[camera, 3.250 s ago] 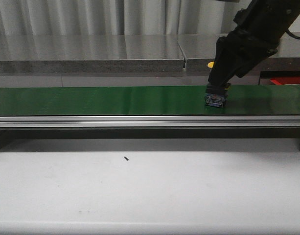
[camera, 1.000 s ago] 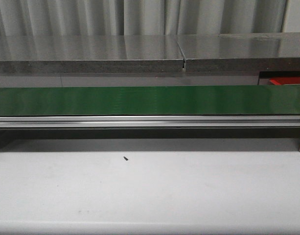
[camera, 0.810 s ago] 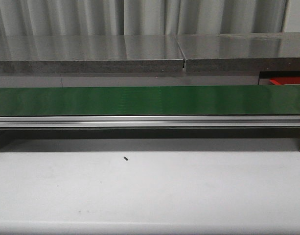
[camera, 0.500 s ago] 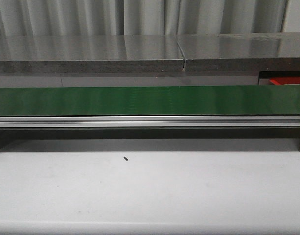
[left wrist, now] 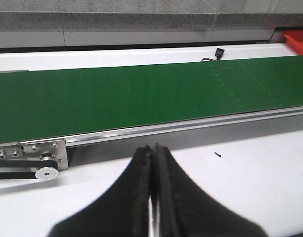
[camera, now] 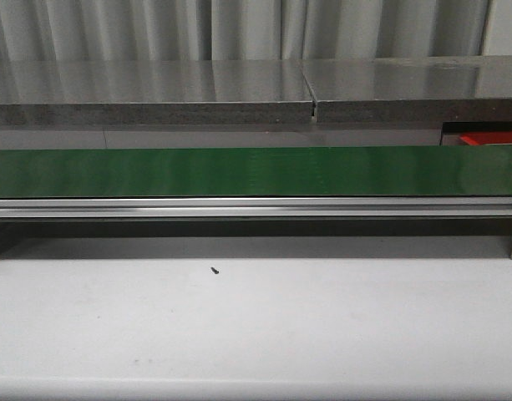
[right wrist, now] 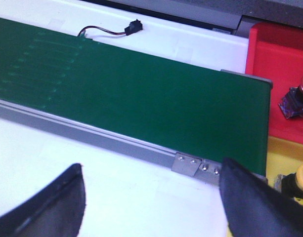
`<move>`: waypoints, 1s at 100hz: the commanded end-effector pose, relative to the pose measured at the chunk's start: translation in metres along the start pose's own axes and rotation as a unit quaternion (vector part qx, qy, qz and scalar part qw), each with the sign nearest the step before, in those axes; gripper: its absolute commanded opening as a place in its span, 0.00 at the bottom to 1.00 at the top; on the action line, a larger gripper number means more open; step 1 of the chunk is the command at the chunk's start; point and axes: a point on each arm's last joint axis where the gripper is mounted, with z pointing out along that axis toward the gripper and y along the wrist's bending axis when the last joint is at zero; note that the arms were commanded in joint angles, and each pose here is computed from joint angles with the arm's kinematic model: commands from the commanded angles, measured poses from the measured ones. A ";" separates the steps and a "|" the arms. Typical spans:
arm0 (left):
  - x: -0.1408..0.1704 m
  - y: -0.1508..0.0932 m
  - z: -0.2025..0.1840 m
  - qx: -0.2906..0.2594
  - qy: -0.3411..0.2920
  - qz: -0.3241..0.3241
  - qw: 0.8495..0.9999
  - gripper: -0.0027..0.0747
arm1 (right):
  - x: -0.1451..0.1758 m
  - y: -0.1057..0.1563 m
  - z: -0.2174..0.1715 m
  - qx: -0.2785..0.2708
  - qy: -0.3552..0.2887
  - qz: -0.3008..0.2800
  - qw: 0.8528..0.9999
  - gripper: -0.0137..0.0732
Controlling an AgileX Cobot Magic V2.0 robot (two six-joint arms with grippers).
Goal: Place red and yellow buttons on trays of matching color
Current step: 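Withdraw the right gripper and move the left gripper over the button cluster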
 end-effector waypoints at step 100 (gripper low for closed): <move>-0.017 -0.002 -0.001 0.005 -0.023 -0.013 1.000 0.09 | 0.035 0.017 -0.029 -0.002 -0.035 -0.009 0.999 0.08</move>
